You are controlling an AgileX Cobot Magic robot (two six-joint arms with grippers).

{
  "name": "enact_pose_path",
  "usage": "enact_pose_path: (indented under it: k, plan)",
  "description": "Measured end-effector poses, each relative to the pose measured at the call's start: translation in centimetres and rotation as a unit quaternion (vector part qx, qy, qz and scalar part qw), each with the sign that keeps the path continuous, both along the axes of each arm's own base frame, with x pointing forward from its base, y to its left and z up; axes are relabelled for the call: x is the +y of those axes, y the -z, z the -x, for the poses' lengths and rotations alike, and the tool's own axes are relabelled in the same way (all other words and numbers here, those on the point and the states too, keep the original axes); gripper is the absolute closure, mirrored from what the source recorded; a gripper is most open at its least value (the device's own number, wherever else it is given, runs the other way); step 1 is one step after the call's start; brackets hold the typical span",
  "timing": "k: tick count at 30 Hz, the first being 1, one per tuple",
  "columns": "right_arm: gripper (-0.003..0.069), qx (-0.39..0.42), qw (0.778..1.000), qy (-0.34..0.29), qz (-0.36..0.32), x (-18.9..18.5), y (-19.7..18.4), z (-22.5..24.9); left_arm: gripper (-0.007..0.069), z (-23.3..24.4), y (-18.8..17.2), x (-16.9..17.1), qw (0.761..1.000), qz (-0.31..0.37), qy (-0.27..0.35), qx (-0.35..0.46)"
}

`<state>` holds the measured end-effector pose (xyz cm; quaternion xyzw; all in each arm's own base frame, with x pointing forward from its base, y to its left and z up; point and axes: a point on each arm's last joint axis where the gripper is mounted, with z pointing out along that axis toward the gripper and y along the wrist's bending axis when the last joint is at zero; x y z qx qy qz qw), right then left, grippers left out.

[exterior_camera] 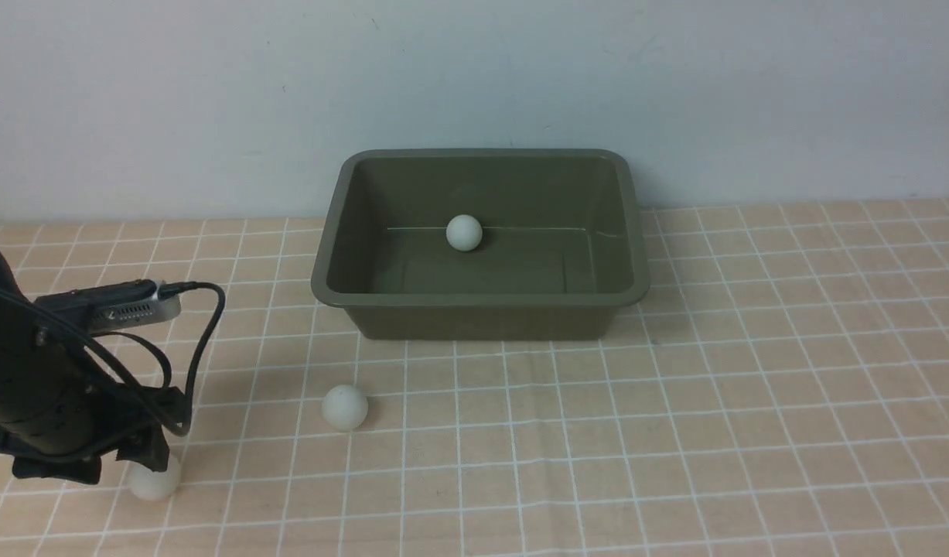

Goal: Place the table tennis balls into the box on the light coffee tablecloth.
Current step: 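Reach for and grasp a ping pong ball on the table beside the basket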

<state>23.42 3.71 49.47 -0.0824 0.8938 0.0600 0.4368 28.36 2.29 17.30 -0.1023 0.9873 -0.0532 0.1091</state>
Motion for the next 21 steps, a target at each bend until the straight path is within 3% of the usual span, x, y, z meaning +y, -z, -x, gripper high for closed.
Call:
enact_pose_path:
  k: [21]
  plan:
    - [0.0192,0.002,1.0,0.0,0.0,0.0,0.1,-0.1,0.0232,-0.6,1.9,-0.6,0.999,0.035,0.02,0.015]
